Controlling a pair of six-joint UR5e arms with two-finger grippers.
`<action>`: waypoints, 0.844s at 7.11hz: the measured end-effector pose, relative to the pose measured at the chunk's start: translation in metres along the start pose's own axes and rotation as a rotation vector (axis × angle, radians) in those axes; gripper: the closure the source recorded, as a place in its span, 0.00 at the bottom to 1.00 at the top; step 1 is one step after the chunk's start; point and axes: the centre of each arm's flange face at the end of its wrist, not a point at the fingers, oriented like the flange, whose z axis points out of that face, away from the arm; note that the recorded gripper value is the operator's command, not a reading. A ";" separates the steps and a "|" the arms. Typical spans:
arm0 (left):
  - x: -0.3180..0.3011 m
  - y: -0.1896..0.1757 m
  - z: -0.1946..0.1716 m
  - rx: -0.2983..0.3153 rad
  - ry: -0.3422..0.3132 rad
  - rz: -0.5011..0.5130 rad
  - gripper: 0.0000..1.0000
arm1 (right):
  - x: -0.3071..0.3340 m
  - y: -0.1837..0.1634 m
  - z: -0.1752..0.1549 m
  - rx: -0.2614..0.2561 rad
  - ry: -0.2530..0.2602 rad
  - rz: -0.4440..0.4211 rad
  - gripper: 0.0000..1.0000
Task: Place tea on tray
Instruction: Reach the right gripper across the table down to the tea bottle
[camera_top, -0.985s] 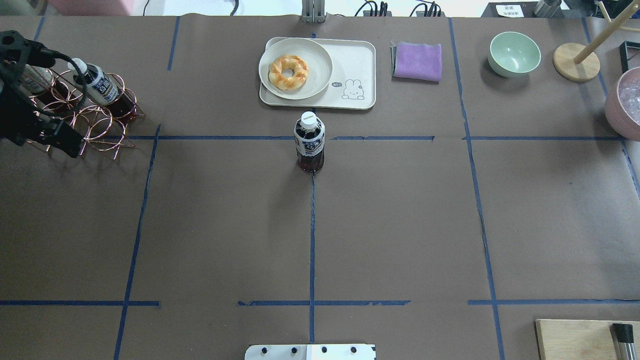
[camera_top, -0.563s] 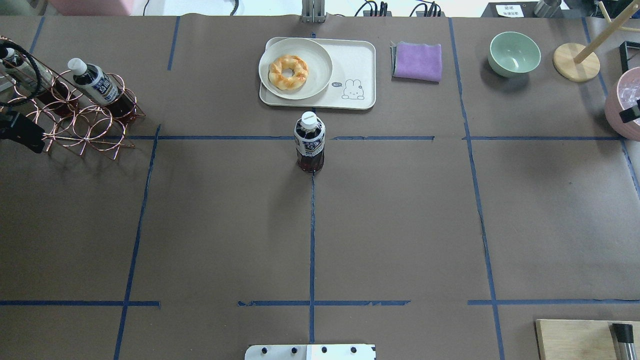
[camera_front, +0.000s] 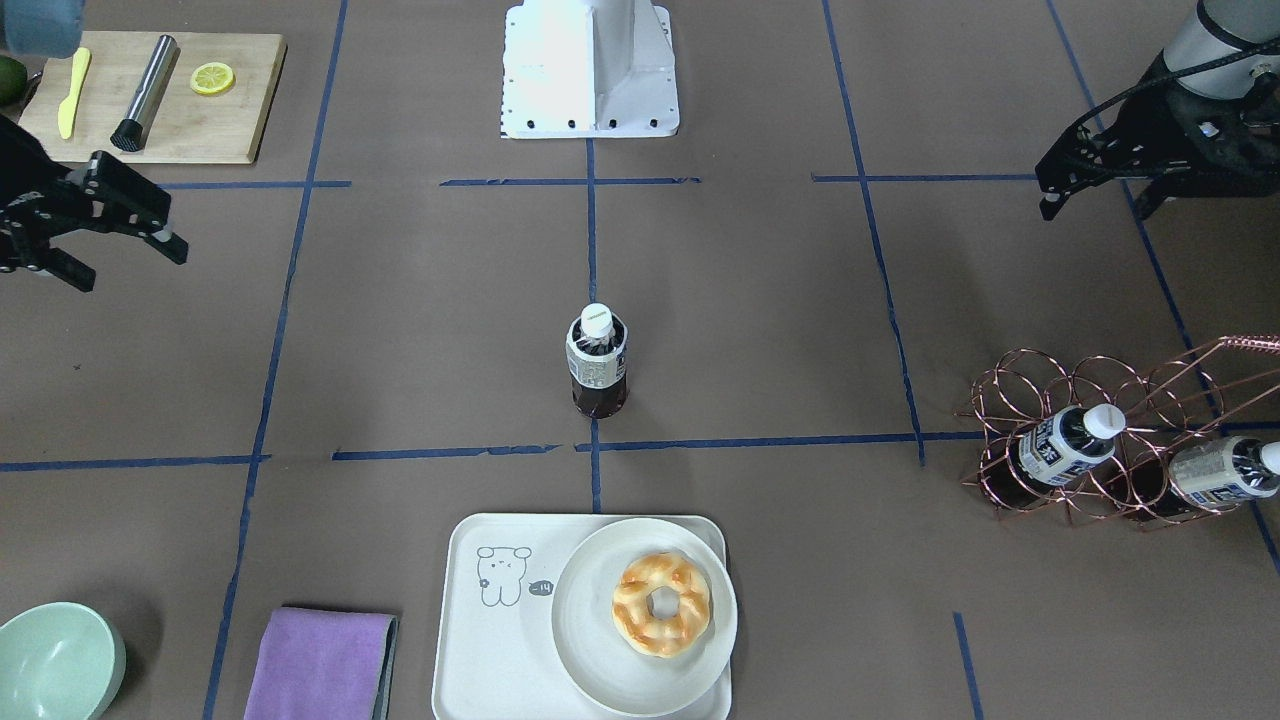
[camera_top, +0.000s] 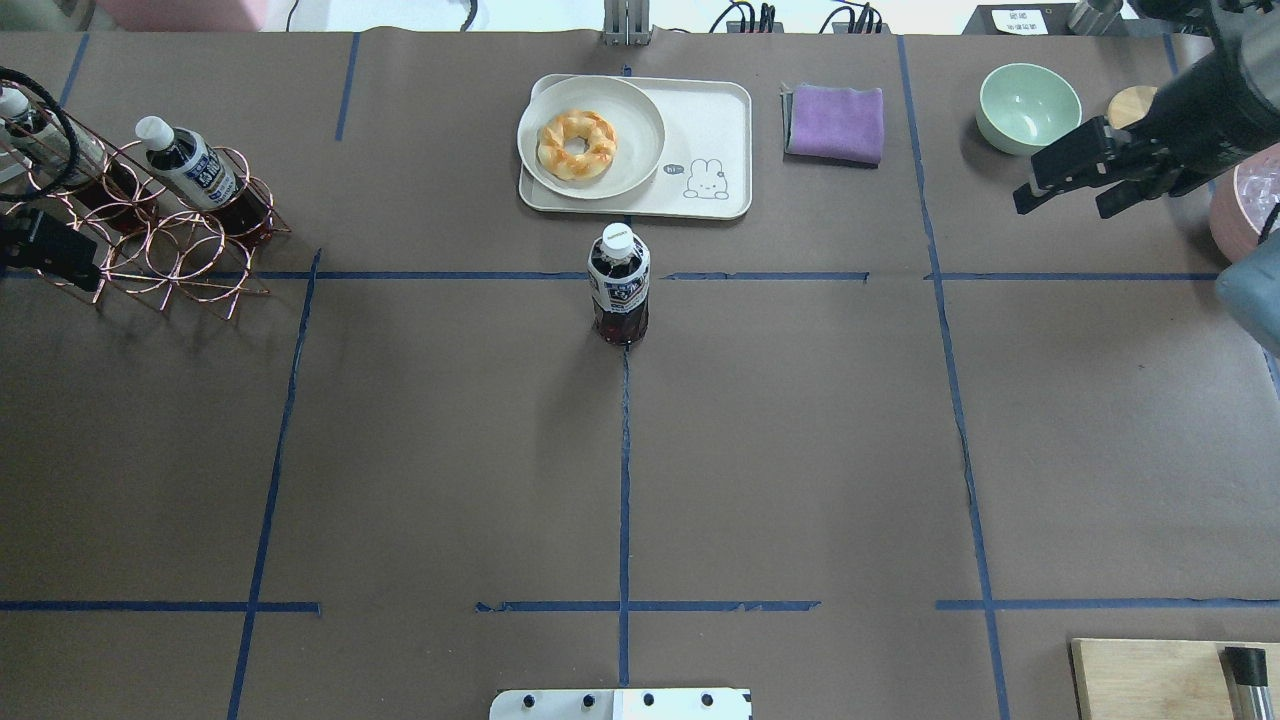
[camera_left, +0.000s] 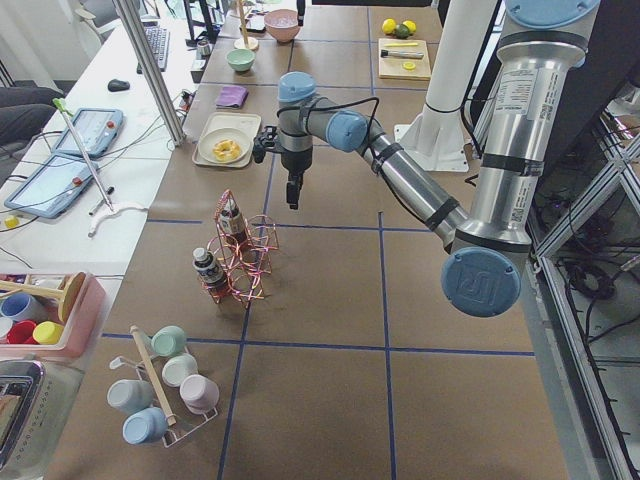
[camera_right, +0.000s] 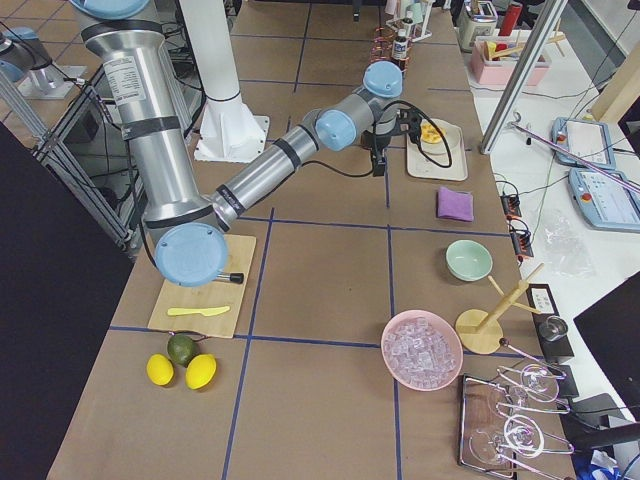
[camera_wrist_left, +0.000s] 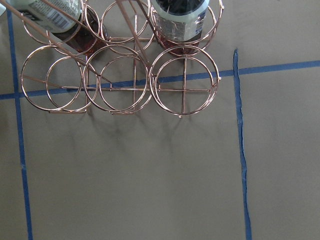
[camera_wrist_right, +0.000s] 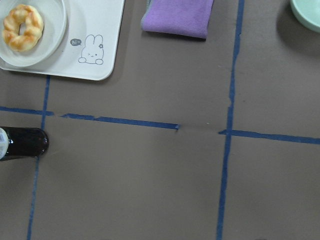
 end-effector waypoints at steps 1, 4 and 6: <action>-0.011 0.005 0.009 0.018 0.013 0.002 0.00 | -0.039 -0.005 0.006 -0.006 0.027 0.018 0.00; -0.022 0.009 0.021 0.030 0.024 -0.033 0.00 | -0.167 -0.004 0.038 -0.015 0.107 0.071 0.01; -0.021 0.009 0.021 0.029 0.026 -0.046 0.00 | -0.249 -0.023 0.061 -0.013 0.118 0.129 0.01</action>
